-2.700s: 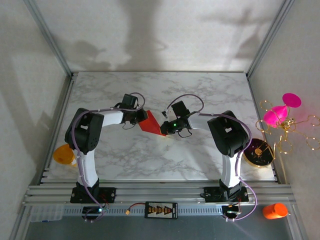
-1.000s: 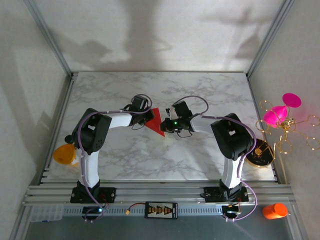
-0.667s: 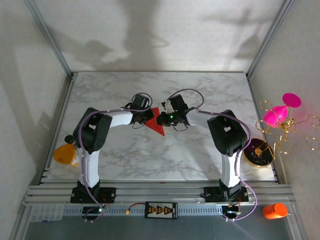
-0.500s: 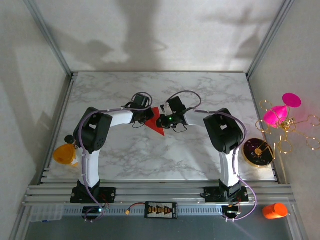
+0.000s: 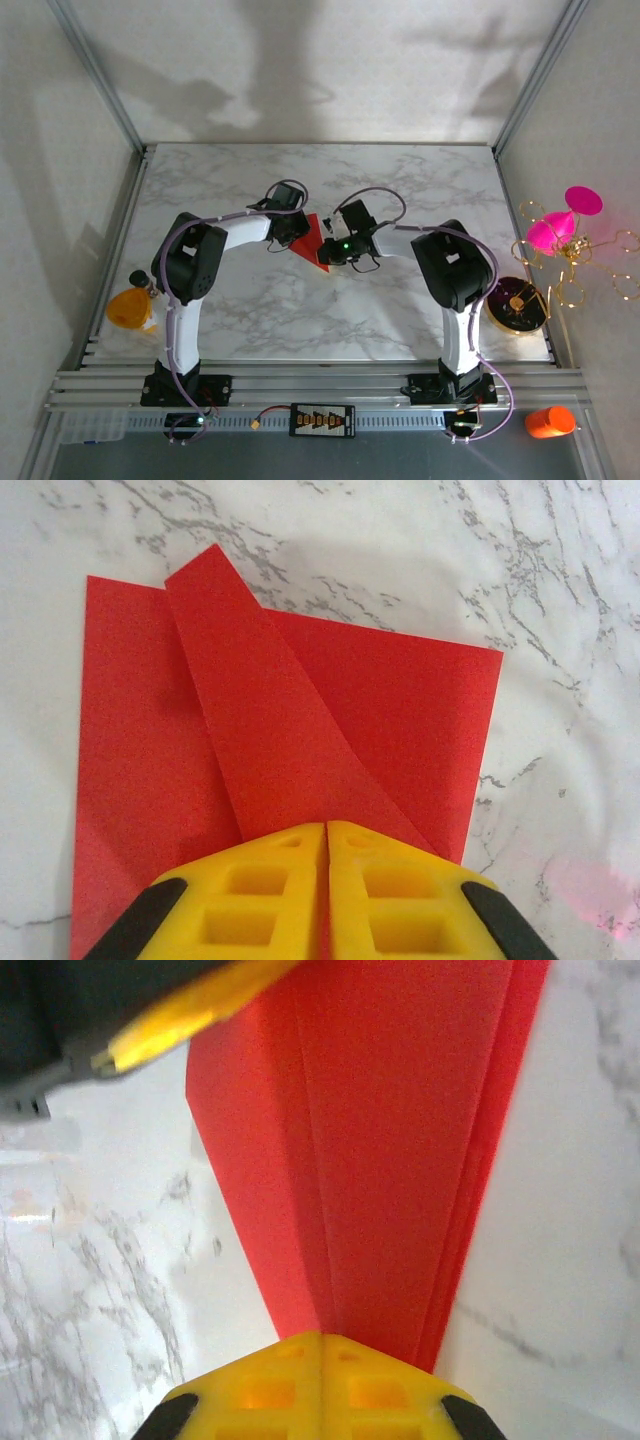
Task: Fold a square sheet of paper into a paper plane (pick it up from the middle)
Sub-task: Fourth fold the wing at the center of the table.
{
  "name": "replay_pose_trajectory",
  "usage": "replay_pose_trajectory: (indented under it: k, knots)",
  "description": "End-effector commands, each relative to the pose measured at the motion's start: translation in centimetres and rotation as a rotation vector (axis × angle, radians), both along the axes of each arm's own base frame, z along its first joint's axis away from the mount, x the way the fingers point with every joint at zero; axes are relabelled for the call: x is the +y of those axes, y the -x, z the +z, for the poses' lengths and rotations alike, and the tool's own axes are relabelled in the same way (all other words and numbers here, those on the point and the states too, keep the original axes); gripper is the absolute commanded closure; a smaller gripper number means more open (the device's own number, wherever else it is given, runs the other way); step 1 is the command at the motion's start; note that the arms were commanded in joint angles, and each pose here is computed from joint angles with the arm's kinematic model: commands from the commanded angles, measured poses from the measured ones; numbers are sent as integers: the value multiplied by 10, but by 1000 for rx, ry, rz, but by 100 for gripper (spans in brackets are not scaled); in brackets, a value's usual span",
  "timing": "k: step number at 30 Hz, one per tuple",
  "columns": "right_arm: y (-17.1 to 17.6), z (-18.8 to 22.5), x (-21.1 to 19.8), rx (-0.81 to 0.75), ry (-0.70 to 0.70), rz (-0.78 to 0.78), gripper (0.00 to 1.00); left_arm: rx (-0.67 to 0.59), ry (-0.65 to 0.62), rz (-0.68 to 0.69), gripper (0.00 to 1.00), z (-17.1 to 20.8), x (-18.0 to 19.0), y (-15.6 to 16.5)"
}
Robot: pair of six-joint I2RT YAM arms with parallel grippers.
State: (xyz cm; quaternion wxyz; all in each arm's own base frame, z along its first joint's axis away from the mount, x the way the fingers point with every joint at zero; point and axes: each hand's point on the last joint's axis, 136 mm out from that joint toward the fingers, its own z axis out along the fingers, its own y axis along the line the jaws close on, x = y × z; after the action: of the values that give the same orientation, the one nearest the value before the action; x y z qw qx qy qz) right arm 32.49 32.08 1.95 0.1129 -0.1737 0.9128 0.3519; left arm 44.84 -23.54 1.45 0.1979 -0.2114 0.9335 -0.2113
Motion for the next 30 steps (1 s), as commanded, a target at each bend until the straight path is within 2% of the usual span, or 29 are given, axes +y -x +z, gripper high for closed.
replay_pose_trajectory:
  k: [1, 8, 11, 15, 17, 23, 30]
  knots:
    - [45, -21, -26, 135, 85, 42, 100, 199, -225, 74, 89, -71, 51, 39]
    - [66, -26, -49, 159, 125, 14, 100, 197, -211, 61, 90, -69, 48, 38]
    - [50, -6, -48, 83, 95, -13, 100, 190, -195, 46, 89, -66, 43, 37]
    - [18, 36, -28, -58, -17, -42, 100, 179, -162, 38, 89, -61, 37, 34]
    - [6, 42, -21, -82, -38, -53, 99, 176, -147, 33, 89, -58, 33, 34]
    - [-23, 20, 0, -65, 7, -49, 99, 170, -111, 12, 89, -53, 21, 32]
    - [-25, -5, 3, -28, 56, -32, 99, 142, -82, -7, 88, -39, 14, 27]
